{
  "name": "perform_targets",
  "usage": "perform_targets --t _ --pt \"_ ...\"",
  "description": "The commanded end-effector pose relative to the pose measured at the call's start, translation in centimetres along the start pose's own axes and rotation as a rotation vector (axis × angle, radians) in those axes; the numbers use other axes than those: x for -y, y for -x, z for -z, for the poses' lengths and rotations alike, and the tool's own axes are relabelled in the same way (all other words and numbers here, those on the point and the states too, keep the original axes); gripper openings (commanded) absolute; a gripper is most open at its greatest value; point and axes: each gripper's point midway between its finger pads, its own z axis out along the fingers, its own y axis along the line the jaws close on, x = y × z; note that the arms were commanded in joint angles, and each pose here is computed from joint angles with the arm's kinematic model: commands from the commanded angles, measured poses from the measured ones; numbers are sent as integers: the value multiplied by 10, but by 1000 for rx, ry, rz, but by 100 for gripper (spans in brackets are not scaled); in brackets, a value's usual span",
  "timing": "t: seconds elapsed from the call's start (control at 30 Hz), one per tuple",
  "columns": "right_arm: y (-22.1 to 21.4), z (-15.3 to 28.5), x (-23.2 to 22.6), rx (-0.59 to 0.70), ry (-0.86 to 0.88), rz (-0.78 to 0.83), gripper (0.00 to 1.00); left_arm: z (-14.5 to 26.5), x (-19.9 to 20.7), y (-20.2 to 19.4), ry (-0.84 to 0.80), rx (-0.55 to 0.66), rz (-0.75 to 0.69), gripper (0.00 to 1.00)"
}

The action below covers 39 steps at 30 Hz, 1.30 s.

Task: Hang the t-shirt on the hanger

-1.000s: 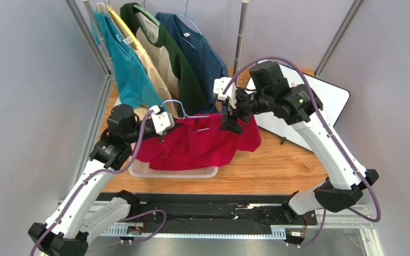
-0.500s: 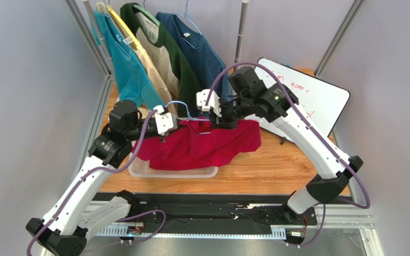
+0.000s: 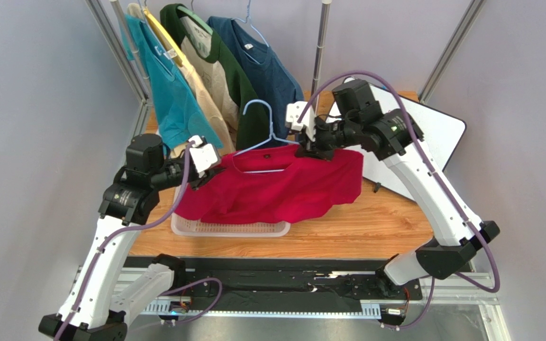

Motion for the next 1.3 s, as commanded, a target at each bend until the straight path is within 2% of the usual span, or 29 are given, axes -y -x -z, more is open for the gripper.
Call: perform_targets --t 0.0,0.03,0.13,0.2,0.27,0.43,0.53,0.63,0.7,0.73,0.8,0.83,0.9,0.93,0.97,1.0,1.07,1.13,1.2,1.27 --pt "31 30 5 141 -46 20 0 25 4 6 -6 -28 -16 41" --pt "32 32 4 148 -43 20 0 27 2 8 -2 -26 -18 42" --pt "35 34 1 164 -29 21 0 33 -4 31 2 25 -26 53" --pt "40 37 1 180 -32 9 0 38 -2 61 -36 103 -40 76" --pt "48 42 0 202 -36 12 0 35 -2 76 -65 140 -31 89" --pt "71 57 2 262 -65 -7 0 22 -21 107 -27 150 -116 90" --pt "82 67 -3 293 -63 -3 0 5 -27 118 -64 158 -138 89" --pt "86 75 -8 302 -80 -5 0 -7 -21 122 -118 161 -171 78" --pt "86 80 -12 302 -84 -4 0 -11 -11 118 -164 149 -198 67" --pt "84 80 -15 297 -79 -7 0 -13 -10 117 -169 147 -208 48" --pt "79 81 -24 276 -74 -7 0 -19 -13 117 -152 156 -193 19" --pt "73 79 -26 259 -65 -20 6 -18 -13 118 -140 162 -168 0" --pt "62 81 -37 220 -44 -51 32 -20 -16 115 -116 166 -168 0" --pt "56 81 -41 201 -36 -70 60 -20 -17 116 -105 167 -155 0" --pt "46 82 -45 166 -38 -96 66 -20 -21 115 -84 164 -154 0" --pt "40 86 -50 149 -45 -98 67 -19 -22 115 -76 162 -147 0" --pt "13 85 -50 70 -80 -131 60 -16 -22 118 -81 175 -128 0" --pt "-1 93 -50 53 -118 -151 57 -13 -21 119 -84 186 -126 0" --pt "-16 97 -44 24 -148 -187 62 -14 -21 115 -80 174 -108 0" --pt "-10 100 -41 57 -151 -212 72 -17 -21 112 -86 169 -88 0"
